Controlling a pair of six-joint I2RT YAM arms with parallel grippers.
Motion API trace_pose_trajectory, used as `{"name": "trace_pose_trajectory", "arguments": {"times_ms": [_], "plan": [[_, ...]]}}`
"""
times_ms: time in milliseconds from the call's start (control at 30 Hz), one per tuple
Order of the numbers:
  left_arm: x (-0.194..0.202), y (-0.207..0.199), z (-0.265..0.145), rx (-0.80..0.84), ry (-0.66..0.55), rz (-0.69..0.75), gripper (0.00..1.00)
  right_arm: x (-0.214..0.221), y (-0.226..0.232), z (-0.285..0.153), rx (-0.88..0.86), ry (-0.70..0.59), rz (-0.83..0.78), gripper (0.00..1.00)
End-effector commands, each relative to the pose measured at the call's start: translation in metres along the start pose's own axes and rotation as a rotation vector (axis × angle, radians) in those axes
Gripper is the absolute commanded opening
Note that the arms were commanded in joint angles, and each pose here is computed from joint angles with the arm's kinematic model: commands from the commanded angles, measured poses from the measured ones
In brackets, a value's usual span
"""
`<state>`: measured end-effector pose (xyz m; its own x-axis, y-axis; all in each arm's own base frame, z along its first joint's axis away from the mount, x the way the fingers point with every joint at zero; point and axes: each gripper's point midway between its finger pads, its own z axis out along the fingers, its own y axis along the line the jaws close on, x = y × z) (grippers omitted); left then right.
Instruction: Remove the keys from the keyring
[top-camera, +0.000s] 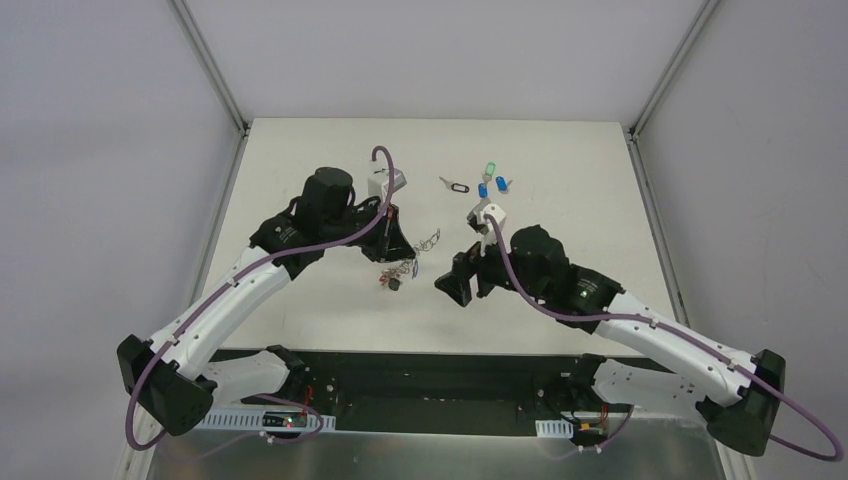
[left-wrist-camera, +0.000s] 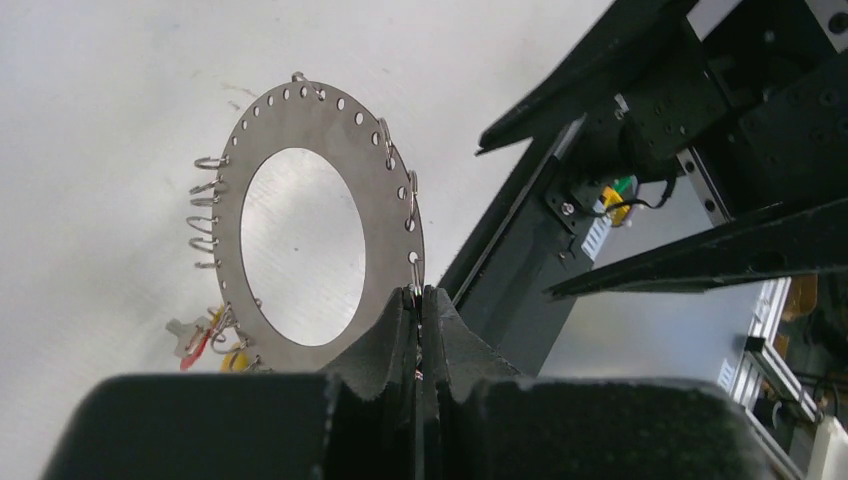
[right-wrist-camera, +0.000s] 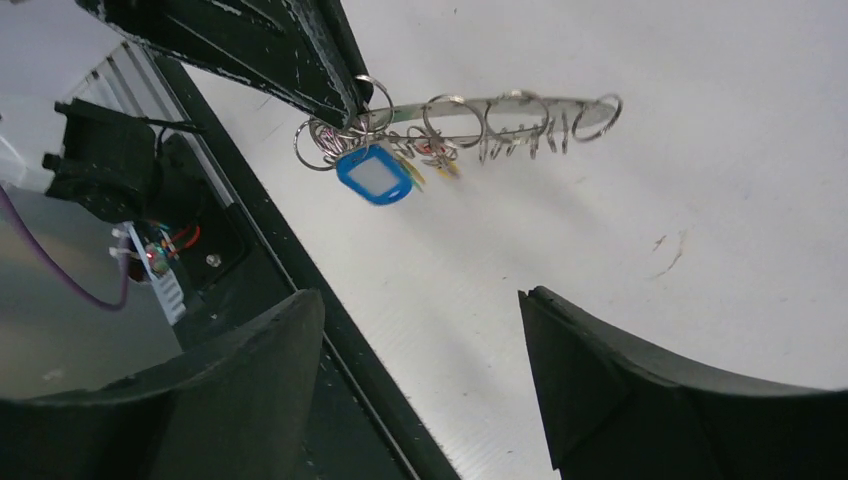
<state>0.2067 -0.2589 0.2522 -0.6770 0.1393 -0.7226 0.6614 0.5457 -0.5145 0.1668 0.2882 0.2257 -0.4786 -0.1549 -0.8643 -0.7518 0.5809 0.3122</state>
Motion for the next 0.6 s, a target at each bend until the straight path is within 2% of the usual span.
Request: {"name": "trace_pose_trajectory", "arguments": {"times_ms": [0,100,267,400,567], "plan": [[-0.014,-0.048,-0.024,0.165,-0.026,0.172,0.00,-0.038,0.010,-0.024,-0.077,-0.135,-0.354,0.79],[-0.015,-0.059,-0.034,0.183,-0.009,0.234,0.00,-0.033,0.005,-0.031,-0.098,-0.164,-0.607,0.77],[-0.017,-0.063,-0.044,0.178,-0.007,0.298,0.00,-0.045,0.009,-0.031,-0.128,-0.212,-0.834,0.79],[-0.017,-0.072,-0.047,0.224,0.004,0.325,0.00,-0.052,0.018,-0.014,-0.184,-0.185,-0.901,0.78],[-0.015,-0.085,-0.054,0.289,0.012,0.342,0.00,-0.067,0.034,0.003,-0.258,-0.214,-0.943,0.74]]}}
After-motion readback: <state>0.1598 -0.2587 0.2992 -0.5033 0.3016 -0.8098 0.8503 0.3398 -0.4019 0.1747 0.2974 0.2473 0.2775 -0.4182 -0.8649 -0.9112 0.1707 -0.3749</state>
